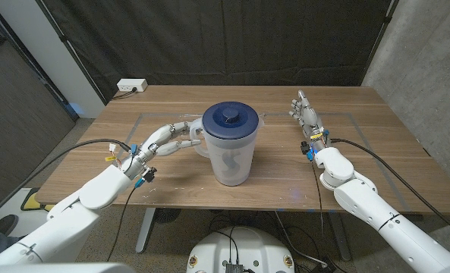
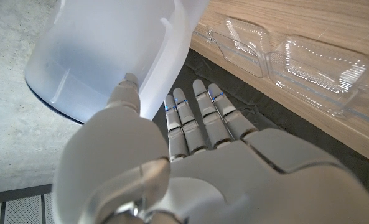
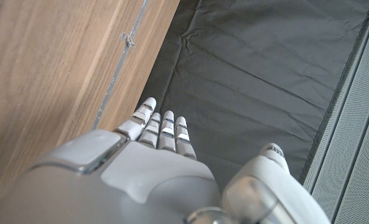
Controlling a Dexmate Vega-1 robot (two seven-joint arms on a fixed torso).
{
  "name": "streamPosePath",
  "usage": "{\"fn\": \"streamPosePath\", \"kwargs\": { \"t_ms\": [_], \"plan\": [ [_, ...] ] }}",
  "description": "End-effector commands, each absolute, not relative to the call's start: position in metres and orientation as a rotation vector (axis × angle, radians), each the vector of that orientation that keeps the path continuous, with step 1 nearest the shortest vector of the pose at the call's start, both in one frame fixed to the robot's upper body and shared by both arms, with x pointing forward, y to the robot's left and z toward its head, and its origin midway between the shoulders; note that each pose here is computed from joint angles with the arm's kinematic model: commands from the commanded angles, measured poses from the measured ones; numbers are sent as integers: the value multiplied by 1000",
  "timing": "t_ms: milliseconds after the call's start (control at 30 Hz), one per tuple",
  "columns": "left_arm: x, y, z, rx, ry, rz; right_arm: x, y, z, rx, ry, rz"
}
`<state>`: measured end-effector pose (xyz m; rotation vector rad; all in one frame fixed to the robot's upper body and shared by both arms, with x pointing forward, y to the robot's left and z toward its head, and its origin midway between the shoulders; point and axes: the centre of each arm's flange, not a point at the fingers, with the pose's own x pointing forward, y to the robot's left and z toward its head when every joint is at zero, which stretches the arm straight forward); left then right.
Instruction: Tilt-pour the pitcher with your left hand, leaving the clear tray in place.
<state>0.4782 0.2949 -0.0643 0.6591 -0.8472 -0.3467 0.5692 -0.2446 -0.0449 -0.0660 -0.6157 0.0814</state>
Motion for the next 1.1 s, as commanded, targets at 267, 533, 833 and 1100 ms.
{"fn": "streamPosePath", "kwargs": {
  "t_ms": [267,533,833,1100],
  "plan": [
    [489,298,-66,599,-829,-328,570,-246,-51,-50,-601,58],
    [498,298,-61,584,-828,-341,569,-247,-52,-45,-602,46],
    [509,293,-48,625,-831,-373,569,-249,-53,-41,-598,36],
    [515,287,-39,629,-856,-394,566,-251,-56,-31,-598,22]
  ]
}}
